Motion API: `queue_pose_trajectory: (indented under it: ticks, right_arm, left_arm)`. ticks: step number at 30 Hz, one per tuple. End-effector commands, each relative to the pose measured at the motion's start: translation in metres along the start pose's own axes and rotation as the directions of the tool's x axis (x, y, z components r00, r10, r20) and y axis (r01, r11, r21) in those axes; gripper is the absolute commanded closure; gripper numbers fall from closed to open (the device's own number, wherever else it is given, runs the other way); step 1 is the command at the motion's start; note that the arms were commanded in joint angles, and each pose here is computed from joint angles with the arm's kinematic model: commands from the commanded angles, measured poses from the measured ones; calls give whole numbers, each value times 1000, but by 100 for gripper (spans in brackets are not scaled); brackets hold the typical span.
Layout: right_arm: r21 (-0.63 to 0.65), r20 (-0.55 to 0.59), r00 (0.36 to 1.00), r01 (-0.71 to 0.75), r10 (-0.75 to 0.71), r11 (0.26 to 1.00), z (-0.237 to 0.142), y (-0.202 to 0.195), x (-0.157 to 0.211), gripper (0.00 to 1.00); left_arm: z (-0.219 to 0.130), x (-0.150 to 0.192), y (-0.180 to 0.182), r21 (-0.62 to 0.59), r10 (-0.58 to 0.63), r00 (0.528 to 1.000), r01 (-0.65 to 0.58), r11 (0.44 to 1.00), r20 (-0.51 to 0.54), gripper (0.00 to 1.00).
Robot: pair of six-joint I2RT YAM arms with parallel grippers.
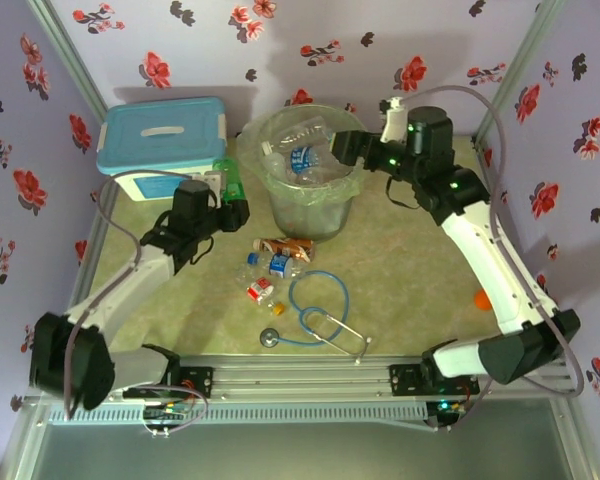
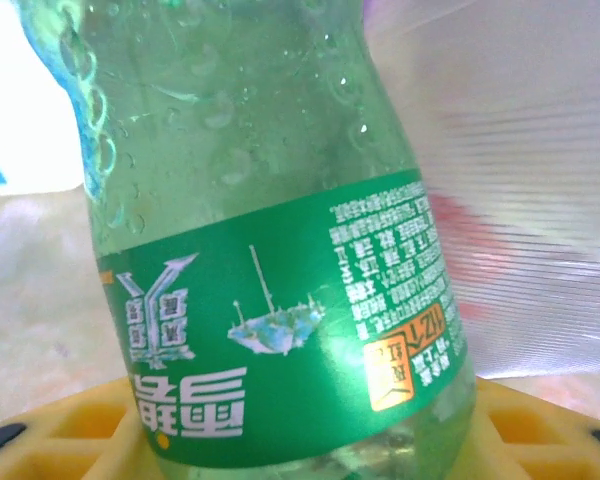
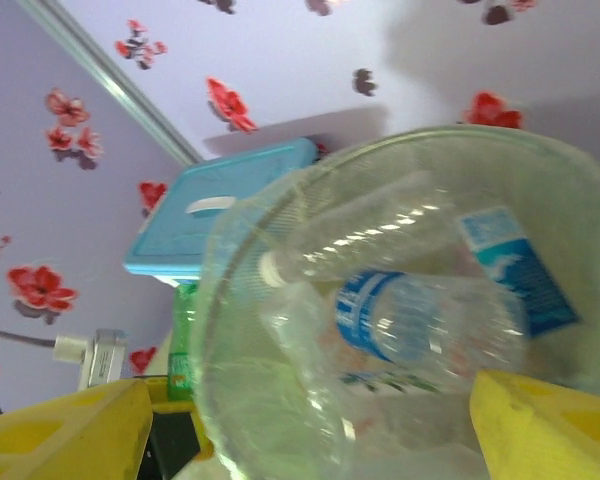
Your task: Put the plastic bottles in the bin
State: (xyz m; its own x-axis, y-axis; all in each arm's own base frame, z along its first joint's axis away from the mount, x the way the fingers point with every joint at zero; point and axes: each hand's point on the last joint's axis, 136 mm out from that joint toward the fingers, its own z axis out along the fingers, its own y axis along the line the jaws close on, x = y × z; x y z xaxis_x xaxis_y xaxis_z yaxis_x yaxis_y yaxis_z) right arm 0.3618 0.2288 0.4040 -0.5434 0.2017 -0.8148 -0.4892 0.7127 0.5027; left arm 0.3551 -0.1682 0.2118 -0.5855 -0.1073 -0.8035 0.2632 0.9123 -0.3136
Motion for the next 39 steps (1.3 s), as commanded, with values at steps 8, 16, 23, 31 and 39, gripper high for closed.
queue_pose_trajectory:
  ticks: [8, 16, 23, 31, 39]
  right_arm:
    - [-216, -65, 998, 7, -21, 976, 63, 92, 21, 12]
    - [-240, -172, 985, -25, -17, 970, 101, 99, 49, 12]
    - [-275, -219, 976, -57, -5, 960, 120, 108, 62, 12]
    - [-275, -253, 967, -83, 11, 958, 134, 108, 71, 16]
    - [-267, -240, 971, -81, 15, 960, 136, 108, 64, 40]
  left_arm:
    - [-36, -28, -67, 226, 216, 953, -263, 938, 213, 49]
    - [-65, -40, -93, 278, 260, 920, -343, 897, 294, 49]
    - [-67, -45, -103, 294, 282, 906, -376, 879, 317, 49]
    - [-59, -46, -108, 303, 292, 901, -389, 870, 320, 49]
    - [-58, -45, -103, 280, 305, 901, -393, 876, 308, 49]
